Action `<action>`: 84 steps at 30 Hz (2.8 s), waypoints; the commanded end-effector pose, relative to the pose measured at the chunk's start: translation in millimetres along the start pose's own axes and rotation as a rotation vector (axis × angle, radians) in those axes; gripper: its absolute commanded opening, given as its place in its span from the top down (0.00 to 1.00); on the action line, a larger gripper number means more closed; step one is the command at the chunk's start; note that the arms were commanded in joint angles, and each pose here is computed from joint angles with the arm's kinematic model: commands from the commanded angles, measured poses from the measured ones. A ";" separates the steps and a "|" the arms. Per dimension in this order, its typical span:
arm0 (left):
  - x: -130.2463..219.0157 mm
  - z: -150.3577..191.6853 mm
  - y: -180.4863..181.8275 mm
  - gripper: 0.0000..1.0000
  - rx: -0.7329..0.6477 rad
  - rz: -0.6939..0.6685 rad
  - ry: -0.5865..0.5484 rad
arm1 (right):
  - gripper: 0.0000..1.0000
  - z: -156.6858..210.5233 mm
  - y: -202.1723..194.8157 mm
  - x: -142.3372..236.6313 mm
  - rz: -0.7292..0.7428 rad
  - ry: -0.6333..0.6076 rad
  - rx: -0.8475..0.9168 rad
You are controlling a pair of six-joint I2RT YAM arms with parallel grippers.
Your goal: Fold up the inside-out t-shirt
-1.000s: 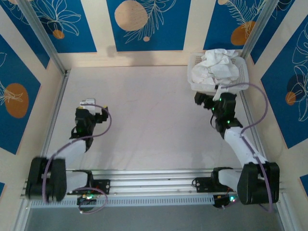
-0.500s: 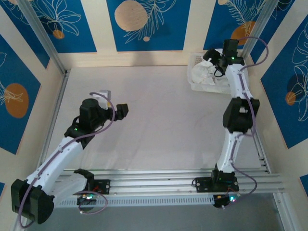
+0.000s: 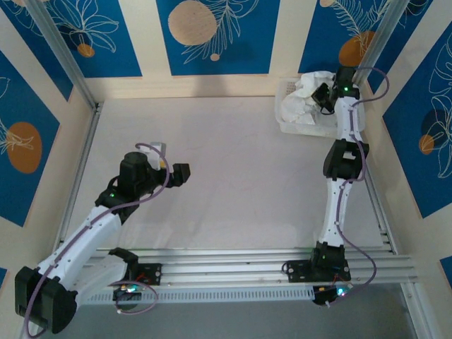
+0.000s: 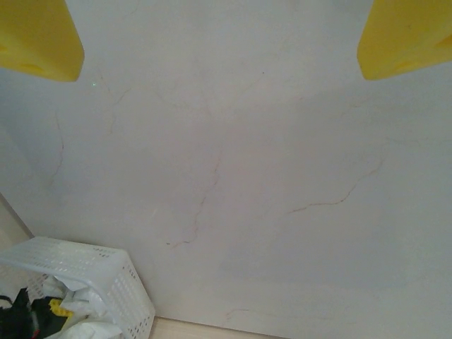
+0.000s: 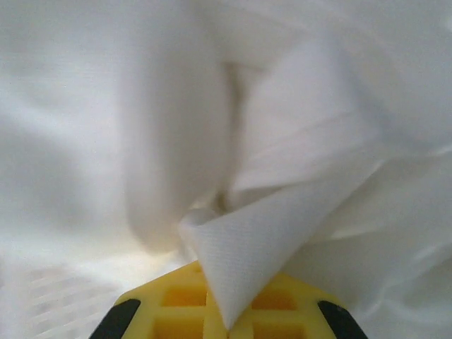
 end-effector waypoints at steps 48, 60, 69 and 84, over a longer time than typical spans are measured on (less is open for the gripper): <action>-20.5 45.2 40.5 0.11 0.357 -0.364 0.450 | 0.27 360.2 88.8 181.7 -0.026 0.414 0.448; -77.5 56.3 36.8 0.30 0.436 -0.208 0.519 | 0.54 398.0 35.8 137.7 0.122 0.550 0.359; -70.0 33.3 69.0 1.00 0.420 -0.318 0.447 | 1.00 357.9 61.2 169.8 0.009 0.452 0.332; 142.5 -181.2 28.7 1.00 0.227 -0.398 -0.316 | 1.00 191.7 156.6 374.3 -0.632 -0.046 0.117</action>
Point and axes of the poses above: each hand's point on the last joint's axis, 136 mm out from that joint toward the fingers, its own x axis back along the fingers, its own y axis along the line the jaws close on, z = x × y, the point moved 4 cm from there along x, back along the fingers, and after that the axes turned 1 degree about -x, right-handed, at the moved point
